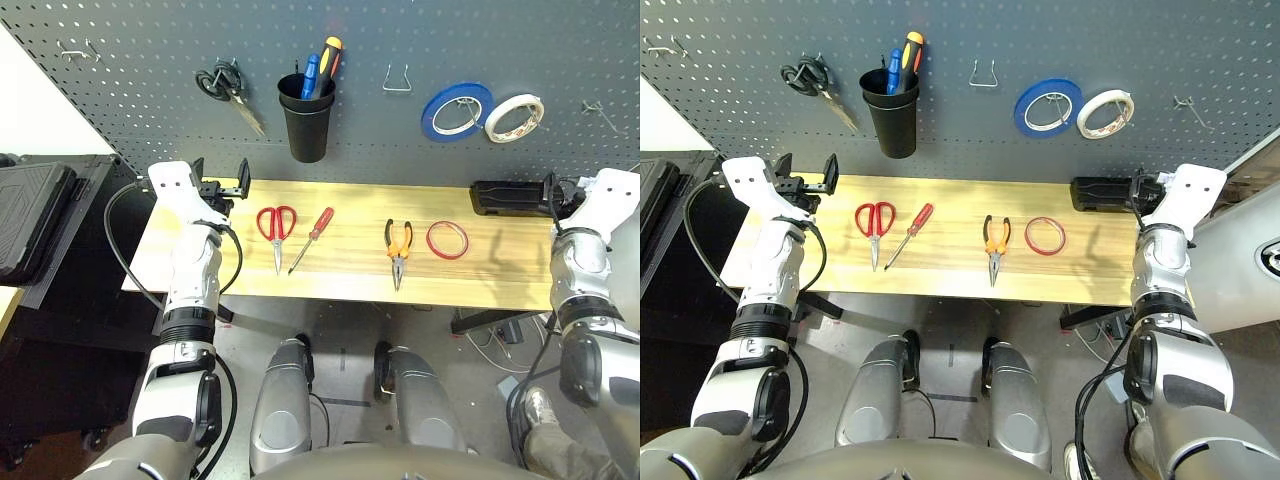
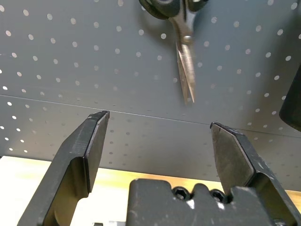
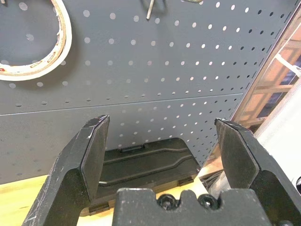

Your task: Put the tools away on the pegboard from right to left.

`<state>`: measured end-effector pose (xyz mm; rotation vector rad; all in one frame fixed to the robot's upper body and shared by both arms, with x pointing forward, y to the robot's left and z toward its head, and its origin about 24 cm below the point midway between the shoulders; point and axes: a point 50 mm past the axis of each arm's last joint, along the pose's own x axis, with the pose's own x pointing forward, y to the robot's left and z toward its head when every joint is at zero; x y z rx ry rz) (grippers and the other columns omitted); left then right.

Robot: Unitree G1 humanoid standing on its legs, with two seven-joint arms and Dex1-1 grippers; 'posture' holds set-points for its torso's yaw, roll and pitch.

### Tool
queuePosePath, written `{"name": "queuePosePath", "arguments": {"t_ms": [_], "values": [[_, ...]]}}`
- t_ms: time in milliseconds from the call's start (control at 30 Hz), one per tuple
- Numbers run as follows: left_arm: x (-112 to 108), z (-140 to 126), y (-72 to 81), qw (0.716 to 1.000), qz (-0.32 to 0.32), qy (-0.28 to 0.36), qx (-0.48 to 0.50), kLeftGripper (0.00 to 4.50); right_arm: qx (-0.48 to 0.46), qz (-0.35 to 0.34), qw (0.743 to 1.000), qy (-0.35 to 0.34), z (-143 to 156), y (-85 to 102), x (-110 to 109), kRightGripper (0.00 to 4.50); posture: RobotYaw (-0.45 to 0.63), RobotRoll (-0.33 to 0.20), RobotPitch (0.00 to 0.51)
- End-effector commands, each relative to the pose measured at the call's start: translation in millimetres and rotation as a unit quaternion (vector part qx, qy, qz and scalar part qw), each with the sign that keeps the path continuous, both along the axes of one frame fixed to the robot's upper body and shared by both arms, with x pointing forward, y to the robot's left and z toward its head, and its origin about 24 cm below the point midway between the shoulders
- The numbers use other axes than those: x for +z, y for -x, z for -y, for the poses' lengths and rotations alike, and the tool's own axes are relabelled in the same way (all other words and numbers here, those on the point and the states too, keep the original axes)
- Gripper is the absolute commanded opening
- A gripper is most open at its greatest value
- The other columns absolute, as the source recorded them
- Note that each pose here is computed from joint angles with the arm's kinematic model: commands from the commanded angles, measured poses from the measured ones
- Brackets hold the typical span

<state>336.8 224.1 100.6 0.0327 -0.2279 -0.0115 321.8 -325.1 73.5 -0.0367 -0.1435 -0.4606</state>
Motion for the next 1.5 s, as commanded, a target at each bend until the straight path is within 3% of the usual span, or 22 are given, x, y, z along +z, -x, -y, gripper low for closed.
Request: {"name": "queuePosePath", "arguments": {"t_ms": [33,267,433,633,767,1033,1233,1500], "values": [[-5.9,-0.1,4.1,1.000,-0.007,0.002,0.002,4.48,-0.003,-0.002,1.000,0.003,3.3,1.9,-0.5,4.50,0.20,0.000,0.189],[-10.3,6.3,7.3,0.999,-0.026,-0.003,-0.020,4.48,0.037,-0.049,0.997,0.037,-0.6,-2.2,-2.8,4.50,0.20,0.000,0.197],[-11.6,13.6,13.0,0.997,-0.044,-0.011,-0.055,4.48,0.133,-0.103,0.983,0.078,-8.1,-7.7,-2.5,4.50,0.19,0.000,0.215],[-8.9,34.5,20.8,0.986,-0.085,-0.024,-0.143,4.48,0.286,-0.238,0.921,0.114,-15.2,-13.1,-2.3,4.50,0.17,0.000,0.232],[-7.0,48.5,27.2,0.970,-0.120,-0.044,-0.208,4.48,0.363,-0.320,0.865,0.138,-21.0,-10.9,-5.7,4.50,0.16,0.000,0.248],[-6.3,69.8,37.5,0.930,-0.177,-0.113,-0.300,4.48,0.453,-0.418,0.772,0.155,-39.3,-7.3,-20.9,4.50,0.17,0.000,0.283],[-0.6,70.3,43.7,0.924,-0.187,-0.127,-0.307,4.48,0.456,-0.464,0.739,0.173,-53.3,-9.4,-36.1,4.50,0.19,0.000,0.323],[-0.9,66.3,53.4,0.924,-0.199,-0.132,-0.298,4.48,0.445,-0.494,0.722,0.194,-74.2,-15.1,-51.6,4.50,0.23,0.000,0.361]]}}
